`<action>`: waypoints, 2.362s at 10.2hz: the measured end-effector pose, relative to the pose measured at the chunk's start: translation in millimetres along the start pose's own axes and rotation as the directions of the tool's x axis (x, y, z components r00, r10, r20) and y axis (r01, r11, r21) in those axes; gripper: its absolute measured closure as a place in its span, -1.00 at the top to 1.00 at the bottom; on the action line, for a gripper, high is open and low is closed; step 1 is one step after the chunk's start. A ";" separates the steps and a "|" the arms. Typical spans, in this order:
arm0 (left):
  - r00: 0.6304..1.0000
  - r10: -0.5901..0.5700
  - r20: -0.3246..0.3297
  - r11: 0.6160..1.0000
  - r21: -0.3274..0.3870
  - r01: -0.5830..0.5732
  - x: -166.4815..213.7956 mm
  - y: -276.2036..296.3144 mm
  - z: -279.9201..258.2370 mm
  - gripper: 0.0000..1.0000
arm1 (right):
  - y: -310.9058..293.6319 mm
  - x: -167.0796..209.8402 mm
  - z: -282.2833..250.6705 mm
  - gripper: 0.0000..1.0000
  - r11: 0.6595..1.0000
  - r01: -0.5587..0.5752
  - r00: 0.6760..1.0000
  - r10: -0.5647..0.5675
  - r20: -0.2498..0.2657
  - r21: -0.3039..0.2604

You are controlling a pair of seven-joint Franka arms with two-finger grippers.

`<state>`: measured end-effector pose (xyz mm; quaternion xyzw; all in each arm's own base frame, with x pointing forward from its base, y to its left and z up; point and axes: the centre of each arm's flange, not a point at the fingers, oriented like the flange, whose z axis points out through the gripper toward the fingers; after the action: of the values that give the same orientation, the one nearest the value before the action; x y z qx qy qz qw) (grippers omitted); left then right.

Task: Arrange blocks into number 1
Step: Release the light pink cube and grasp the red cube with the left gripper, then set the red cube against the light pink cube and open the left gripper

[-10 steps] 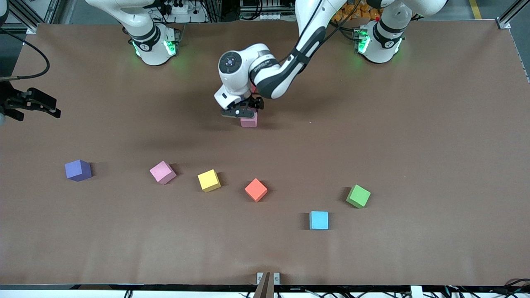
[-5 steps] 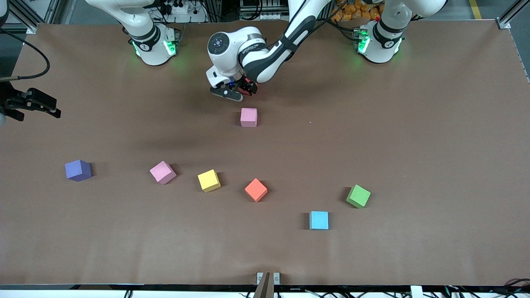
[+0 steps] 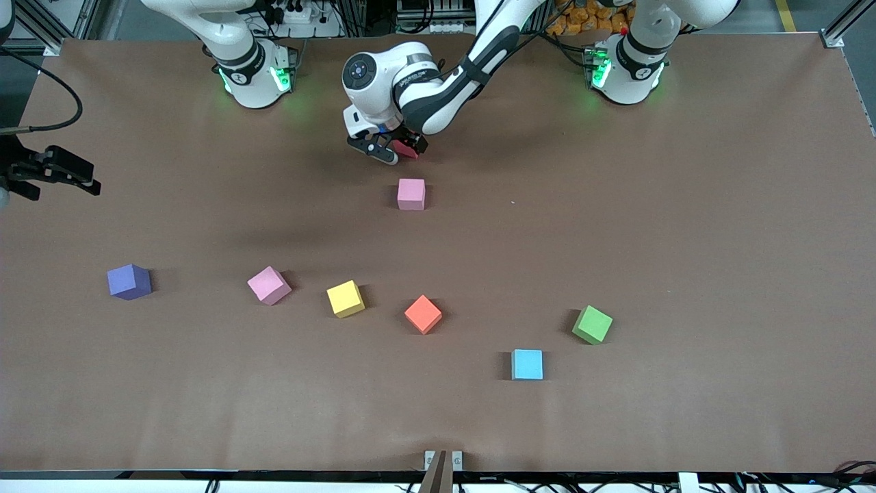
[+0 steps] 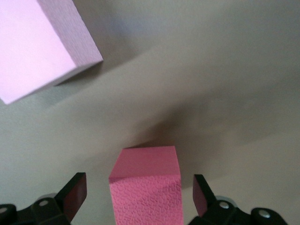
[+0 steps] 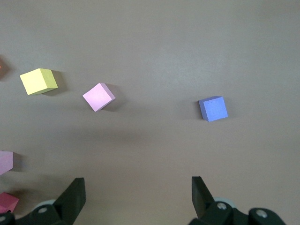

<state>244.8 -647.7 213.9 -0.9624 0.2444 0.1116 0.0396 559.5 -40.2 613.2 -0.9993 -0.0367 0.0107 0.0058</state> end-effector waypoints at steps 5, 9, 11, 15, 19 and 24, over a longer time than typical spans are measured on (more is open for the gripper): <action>0.994 -0.091 0.068 0.995 0.035 0.089 -18.9 8.6 39.6 0.98 | -0.3 0.0 0.0 1.00 1.000 0.000 1.000 0.000 0.000 0.000; 0.969 -0.238 0.071 0.971 0.022 0.237 -10.4 1.9 32.9 0.25 | -1.2 0.2 0.0 1.00 1.000 0.002 1.000 -0.002 0.000 0.000; 0.947 -0.315 0.056 0.949 -0.001 0.316 10.5 -19.6 15.2 0.25 | -1.4 0.3 0.2 1.00 1.000 0.003 1.000 -0.003 0.000 0.000; 0.929 -0.368 0.046 0.928 -0.042 0.370 49.1 -73.7 -10.5 0.25 | -1.4 0.5 0.6 1.00 1.000 0.003 1.000 -0.003 0.001 0.000; 0.934 -0.357 0.025 0.931 -0.075 0.358 52.7 -72.2 -10.1 0.25 | -1.4 0.5 0.6 1.00 1.000 0.003 1.000 -0.003 0.001 0.000; 0.934 -0.355 0.029 0.931 -0.078 0.356 54.7 -69.7 9.2 0.25 | -1.4 0.5 0.6 1.00 1.000 0.003 1.000 -0.003 0.001 0.000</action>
<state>323.1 -610.6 193.6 -0.9907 0.0612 0.1193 0.0215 559.9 -38.8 612.7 -0.9992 -0.0380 0.0111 0.0058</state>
